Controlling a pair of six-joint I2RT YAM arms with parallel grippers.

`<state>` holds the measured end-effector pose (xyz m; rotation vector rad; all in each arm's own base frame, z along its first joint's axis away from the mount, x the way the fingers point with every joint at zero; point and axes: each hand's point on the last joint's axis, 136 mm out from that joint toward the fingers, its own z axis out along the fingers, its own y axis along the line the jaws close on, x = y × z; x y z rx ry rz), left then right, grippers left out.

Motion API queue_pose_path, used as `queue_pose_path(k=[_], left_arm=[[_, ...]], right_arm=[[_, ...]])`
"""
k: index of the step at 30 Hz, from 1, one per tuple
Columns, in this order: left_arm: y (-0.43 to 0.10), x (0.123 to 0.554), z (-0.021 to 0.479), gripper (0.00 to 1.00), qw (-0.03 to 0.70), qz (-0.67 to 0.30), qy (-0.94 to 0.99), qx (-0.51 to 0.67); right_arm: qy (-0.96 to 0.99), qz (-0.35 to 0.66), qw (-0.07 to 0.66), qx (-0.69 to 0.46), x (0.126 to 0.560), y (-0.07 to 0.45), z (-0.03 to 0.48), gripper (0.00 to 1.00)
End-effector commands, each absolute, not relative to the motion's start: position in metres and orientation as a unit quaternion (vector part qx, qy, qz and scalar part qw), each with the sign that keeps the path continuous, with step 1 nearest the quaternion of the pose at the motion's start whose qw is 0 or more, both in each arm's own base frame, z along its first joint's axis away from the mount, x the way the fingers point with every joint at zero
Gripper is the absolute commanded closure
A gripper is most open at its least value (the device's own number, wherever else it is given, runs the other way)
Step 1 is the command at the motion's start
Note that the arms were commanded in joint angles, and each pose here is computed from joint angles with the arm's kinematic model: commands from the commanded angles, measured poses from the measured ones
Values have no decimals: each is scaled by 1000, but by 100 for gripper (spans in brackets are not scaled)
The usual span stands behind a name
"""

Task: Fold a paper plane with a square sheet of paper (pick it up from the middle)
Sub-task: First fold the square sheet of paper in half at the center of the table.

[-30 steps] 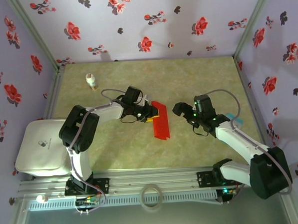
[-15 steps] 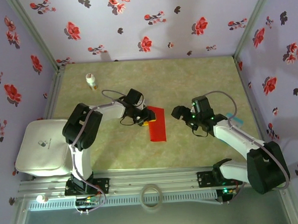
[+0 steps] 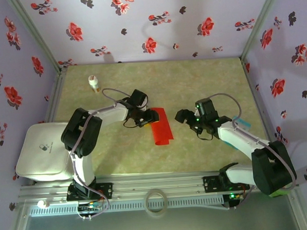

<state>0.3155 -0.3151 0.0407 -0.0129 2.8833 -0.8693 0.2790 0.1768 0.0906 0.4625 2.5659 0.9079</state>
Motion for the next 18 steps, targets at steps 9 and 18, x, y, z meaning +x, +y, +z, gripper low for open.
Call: queue_pose_path(k=[9, 18], left_arm=[[-301, 310, 36, 47, 58, -243, 968, 27], [-300, 310, 26, 47, 44, -227, 973, 26]], right_arm=[[909, 361, 171, 117, 287, 220, 96, 28], [918, 341, 159, 129, 289, 229, 77, 50]])
